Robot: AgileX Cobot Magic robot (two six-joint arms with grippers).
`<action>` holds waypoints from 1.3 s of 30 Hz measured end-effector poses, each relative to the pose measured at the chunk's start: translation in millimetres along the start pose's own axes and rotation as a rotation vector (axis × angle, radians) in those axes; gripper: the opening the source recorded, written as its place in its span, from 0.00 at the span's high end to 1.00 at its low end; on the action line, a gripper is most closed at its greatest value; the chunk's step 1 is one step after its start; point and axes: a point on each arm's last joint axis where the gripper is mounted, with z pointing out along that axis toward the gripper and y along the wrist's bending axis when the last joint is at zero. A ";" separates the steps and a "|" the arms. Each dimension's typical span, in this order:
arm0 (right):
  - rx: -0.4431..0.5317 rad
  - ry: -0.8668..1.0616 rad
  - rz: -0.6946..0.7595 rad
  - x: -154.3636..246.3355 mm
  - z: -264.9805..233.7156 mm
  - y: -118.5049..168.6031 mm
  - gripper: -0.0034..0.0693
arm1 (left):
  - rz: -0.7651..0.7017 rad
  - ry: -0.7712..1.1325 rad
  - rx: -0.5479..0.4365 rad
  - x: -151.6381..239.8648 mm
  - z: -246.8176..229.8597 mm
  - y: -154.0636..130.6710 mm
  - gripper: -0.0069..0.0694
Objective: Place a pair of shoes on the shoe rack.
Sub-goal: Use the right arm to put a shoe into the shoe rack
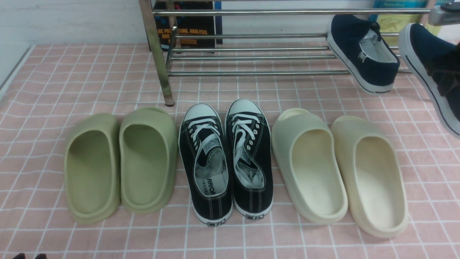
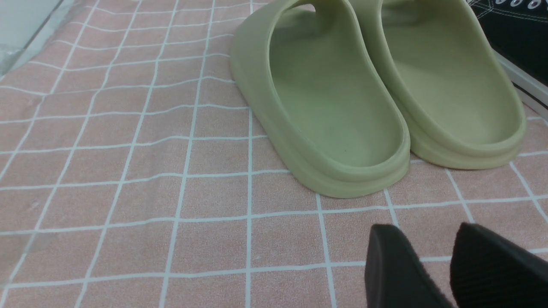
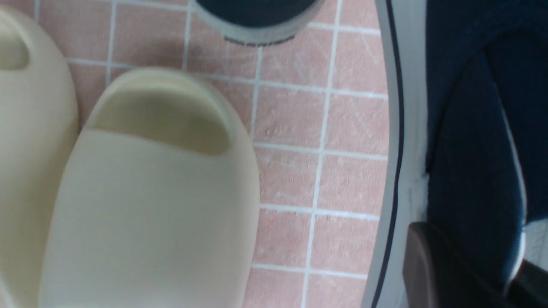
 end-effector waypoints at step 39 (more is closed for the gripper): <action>0.046 -0.153 -0.152 -79.1 75.0 15.1 0.56 | 0.000 0.000 0.000 0.0 0.0 0.0 0.60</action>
